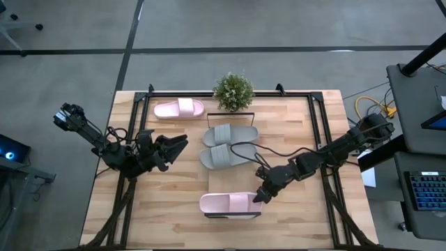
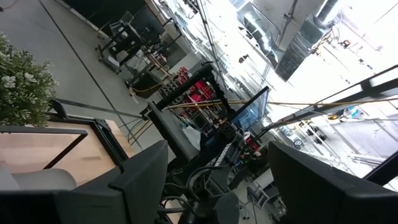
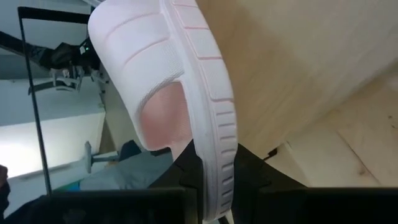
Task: Pick and place slides into the shelf
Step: Put the bottom pink slide on the shelf
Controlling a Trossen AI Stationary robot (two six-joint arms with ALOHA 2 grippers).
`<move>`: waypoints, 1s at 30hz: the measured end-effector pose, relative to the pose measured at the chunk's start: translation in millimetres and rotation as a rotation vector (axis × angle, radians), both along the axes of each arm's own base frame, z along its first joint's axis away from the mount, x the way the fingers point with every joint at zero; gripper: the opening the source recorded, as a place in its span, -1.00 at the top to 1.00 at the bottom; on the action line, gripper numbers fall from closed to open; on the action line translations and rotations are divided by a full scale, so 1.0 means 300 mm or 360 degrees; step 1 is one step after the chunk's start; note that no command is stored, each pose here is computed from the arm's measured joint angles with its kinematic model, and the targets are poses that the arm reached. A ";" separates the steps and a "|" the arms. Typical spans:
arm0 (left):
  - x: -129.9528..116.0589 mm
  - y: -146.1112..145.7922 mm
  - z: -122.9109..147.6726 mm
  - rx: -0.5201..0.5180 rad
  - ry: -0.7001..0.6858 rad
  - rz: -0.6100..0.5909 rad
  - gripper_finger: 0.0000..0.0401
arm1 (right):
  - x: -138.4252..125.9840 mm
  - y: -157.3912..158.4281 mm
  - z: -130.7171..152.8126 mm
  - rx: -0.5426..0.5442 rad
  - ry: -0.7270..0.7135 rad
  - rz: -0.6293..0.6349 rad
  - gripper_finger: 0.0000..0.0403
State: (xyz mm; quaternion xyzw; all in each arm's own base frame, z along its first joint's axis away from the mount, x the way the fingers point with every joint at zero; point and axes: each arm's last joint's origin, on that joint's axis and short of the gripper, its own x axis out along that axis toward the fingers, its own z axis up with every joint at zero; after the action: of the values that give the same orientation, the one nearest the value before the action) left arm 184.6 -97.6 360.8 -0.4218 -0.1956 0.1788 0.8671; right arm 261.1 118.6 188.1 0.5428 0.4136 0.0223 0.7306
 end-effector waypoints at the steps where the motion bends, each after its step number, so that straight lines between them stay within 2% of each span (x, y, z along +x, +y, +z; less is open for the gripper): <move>1: 0.000 0.000 0.000 0.0000 0.0000 -0.0001 -0.30 | 0.000 0.000 0.000 -0.0005 -0.0001 -0.0008 0.84; 18: 0.000 0.000 0.000 0.0001 -0.0001 -0.0001 -0.30 | -0.011 -0.004 -0.016 -0.0073 0.0068 -0.0017 0.84; 30: 0.000 0.000 0.000 0.0002 0.0000 -0.0001 -0.30 | -0.001 0.007 -0.050 -0.0115 0.0096 0.0011 0.71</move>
State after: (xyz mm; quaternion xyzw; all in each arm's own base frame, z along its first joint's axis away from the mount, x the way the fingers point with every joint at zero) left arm 184.6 -97.6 360.9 -0.4214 -0.1955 0.1783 0.8674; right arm 260.7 120.8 173.2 0.5149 0.4379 -0.0065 0.7369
